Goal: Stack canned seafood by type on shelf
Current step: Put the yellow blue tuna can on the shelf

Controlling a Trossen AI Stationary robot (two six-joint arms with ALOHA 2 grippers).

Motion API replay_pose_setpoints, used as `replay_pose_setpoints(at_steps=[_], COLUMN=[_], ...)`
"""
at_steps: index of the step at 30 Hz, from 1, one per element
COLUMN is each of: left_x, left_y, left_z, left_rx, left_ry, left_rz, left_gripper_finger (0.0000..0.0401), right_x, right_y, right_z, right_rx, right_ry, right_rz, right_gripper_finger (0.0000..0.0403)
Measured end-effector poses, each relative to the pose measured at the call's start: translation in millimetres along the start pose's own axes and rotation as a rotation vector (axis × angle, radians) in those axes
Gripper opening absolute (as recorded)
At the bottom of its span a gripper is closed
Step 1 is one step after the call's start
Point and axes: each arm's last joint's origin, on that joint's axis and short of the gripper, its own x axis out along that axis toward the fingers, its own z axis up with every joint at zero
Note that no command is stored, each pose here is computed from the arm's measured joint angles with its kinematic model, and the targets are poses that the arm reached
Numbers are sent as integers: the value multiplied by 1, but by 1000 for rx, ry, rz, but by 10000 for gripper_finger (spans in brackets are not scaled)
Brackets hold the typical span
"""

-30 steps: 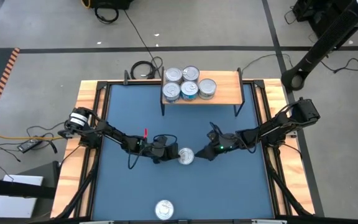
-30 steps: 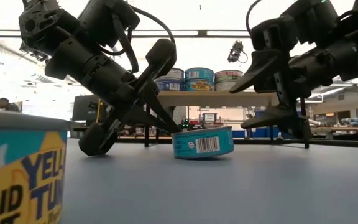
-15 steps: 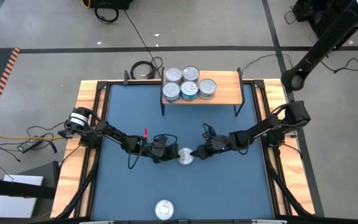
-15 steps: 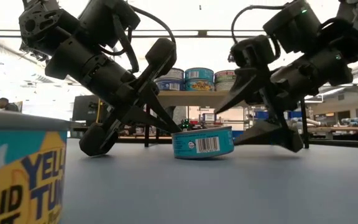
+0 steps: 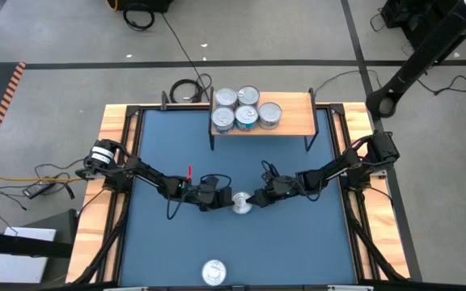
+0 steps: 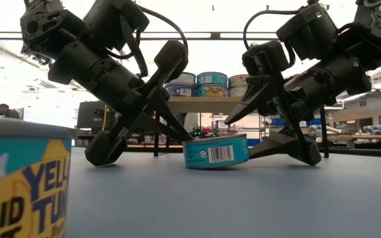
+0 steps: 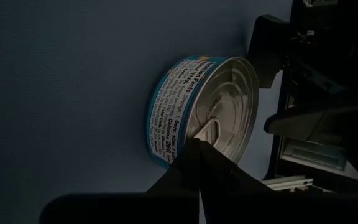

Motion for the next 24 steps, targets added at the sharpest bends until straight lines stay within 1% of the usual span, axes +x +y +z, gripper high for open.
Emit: replay_pose_setpoints(at_steps=[16,24], left_x=[0,0], left_y=[0,0], left_z=[0,2], left_rx=[4,14], left_ry=[2,3], left_rz=[0,-1], left_gripper_finger=[0,0], right_x=[1,3], right_y=[3,7], right_z=[-6,-5], right_rx=[21,16], right_ry=[19,23], right_rz=[-12,-2], right_gripper_finger=[288,313])
